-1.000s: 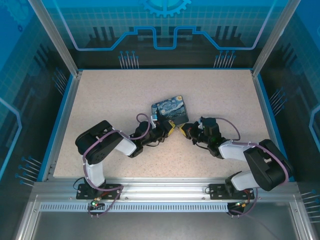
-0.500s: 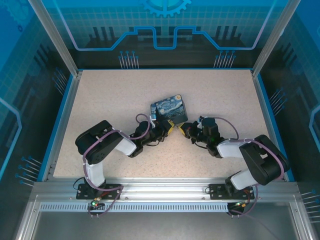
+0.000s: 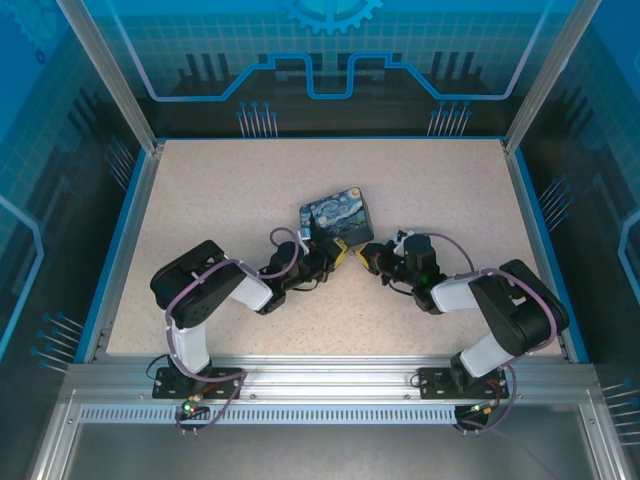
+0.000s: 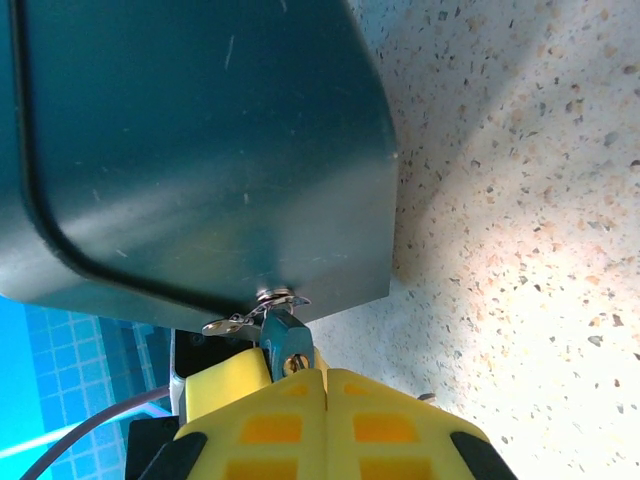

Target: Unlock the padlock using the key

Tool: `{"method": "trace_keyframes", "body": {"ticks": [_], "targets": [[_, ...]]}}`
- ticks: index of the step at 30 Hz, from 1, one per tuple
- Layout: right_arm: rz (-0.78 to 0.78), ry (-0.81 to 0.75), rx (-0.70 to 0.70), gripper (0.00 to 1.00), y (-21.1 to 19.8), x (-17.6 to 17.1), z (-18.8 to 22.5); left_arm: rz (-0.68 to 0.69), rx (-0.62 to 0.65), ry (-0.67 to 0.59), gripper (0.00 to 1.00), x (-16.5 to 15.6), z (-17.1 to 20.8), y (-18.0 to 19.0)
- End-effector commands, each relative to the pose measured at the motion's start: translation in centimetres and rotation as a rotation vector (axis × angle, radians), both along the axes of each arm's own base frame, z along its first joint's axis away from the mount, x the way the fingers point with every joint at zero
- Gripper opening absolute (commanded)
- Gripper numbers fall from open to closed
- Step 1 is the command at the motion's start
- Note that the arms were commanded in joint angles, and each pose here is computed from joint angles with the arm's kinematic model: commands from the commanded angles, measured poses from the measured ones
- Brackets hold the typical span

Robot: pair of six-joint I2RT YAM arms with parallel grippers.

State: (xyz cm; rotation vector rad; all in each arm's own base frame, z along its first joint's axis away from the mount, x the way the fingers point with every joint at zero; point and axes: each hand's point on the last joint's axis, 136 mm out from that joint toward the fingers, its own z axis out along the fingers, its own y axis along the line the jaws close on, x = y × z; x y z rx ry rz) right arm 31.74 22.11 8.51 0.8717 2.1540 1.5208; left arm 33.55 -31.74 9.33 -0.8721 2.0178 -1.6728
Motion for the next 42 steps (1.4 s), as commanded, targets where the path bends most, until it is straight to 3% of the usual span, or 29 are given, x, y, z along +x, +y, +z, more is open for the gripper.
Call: {"method": "trace_keyframes", "body": {"ticks": [1,11,17,28,42], "targets": [[0.041,-0.021,-0.007,0.0,0.3,0.1,-0.1,-0.083,-0.166,-0.128,0.0,-0.8,6.0,-1.9],[0.073,-0.05,0.062,0.0,2.5,-0.2,2.0,-0.082,-0.159,-0.136,0.0,-0.6,6.3,-2.2],[0.084,-0.069,0.036,0.0,3.1,-0.7,3.3,-0.084,-0.151,-0.132,0.0,-0.6,6.0,-2.3],[0.002,-0.006,0.016,0.0,-0.2,-0.2,0.5,-0.082,-0.147,-0.133,0.0,-0.7,6.0,-2.2],[-0.003,-0.012,0.015,0.0,-1.5,-0.1,0.7,-0.077,-0.137,-0.127,0.0,-0.7,5.6,-2.1]]}}
